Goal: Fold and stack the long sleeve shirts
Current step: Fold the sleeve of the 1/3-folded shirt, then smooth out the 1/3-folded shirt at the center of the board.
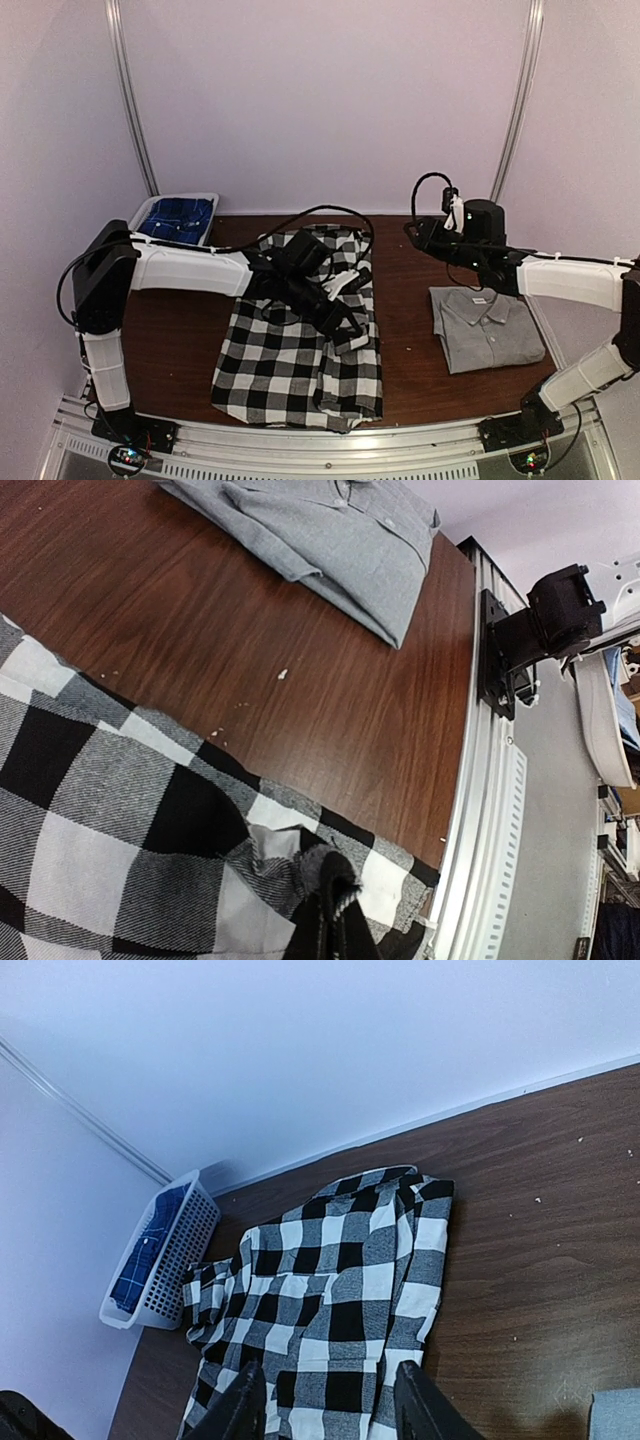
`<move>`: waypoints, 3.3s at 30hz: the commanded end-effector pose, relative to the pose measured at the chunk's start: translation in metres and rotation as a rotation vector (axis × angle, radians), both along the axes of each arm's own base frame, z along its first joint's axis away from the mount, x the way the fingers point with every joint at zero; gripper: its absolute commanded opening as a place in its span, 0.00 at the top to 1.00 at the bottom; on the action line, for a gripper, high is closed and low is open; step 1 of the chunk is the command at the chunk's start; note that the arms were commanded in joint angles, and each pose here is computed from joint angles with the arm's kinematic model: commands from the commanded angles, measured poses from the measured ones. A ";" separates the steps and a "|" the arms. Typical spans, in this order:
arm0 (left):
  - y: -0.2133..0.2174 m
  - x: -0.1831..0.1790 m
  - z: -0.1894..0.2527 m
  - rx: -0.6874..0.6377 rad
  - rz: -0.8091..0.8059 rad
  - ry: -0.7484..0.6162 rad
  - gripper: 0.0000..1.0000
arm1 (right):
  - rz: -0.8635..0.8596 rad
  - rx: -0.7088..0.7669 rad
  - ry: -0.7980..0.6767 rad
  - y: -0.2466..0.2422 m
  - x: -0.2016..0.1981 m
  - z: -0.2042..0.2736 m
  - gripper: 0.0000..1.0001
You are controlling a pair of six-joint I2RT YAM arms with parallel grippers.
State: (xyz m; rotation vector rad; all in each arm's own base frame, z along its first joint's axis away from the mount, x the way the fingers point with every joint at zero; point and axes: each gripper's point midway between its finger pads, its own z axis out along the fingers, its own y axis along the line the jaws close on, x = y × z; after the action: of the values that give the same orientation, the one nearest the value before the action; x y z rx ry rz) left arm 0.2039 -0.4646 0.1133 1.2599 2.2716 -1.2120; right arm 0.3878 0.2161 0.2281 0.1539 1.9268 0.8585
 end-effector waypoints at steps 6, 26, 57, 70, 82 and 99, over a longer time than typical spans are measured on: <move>-0.010 -0.011 -0.003 -0.049 -0.022 0.003 1.00 | -0.027 0.022 -0.007 -0.002 -0.006 0.007 0.54; -0.016 -0.027 -0.015 -0.046 -0.069 0.035 0.93 | -0.059 -0.025 0.012 -0.012 -0.012 0.001 0.36; 0.034 0.172 0.021 -0.196 0.480 0.057 0.69 | 0.361 -0.047 0.157 0.124 0.023 -0.074 0.69; 0.046 0.230 -0.043 -0.181 0.559 0.138 0.88 | 0.423 -0.010 0.283 0.167 0.089 -0.140 0.86; 0.055 0.229 -0.079 -0.077 0.576 0.158 0.88 | 0.306 0.034 0.345 0.138 0.176 -0.184 0.87; 0.068 0.248 -0.064 -0.048 0.594 0.122 0.88 | 0.270 0.233 0.333 0.115 0.234 -0.164 0.76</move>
State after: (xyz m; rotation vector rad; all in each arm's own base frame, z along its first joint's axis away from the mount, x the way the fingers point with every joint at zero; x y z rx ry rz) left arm 0.4331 -0.4025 0.0376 0.4231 2.4574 -1.1582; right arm 0.6125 0.3386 0.0427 0.1836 2.2231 1.2723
